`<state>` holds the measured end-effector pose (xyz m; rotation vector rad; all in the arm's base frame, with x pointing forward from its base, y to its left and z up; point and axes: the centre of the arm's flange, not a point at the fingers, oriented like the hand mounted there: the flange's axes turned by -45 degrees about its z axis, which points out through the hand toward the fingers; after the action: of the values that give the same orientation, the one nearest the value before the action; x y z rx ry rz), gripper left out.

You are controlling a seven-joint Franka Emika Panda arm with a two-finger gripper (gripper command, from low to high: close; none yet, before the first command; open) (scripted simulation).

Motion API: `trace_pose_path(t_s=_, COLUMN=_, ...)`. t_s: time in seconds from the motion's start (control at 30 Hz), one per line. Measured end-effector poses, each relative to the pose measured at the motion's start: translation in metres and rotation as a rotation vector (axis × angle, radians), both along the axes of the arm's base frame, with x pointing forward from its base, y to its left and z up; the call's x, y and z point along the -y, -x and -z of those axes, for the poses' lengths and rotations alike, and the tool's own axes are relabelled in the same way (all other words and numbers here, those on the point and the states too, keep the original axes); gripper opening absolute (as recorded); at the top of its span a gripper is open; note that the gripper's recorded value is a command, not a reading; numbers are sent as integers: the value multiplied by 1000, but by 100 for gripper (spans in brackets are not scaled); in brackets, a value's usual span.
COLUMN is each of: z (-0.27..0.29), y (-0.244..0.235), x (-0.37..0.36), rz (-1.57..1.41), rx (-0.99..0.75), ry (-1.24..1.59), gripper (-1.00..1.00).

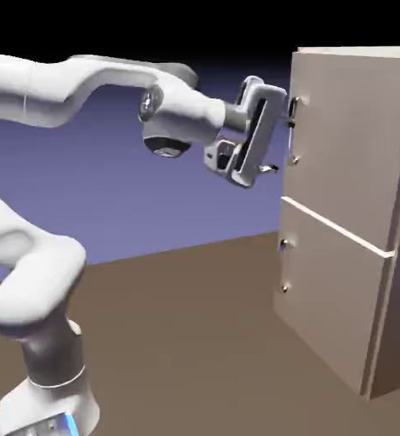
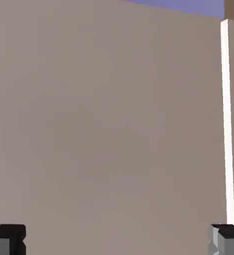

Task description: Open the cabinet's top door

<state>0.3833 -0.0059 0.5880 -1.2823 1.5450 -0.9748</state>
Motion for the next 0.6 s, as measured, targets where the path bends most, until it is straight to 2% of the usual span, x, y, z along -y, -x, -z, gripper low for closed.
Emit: trace_pose_path(t_s=0.6, z=10, y=-19, x=-63, rz=176, rx=226, ry=-814, gripper=0)
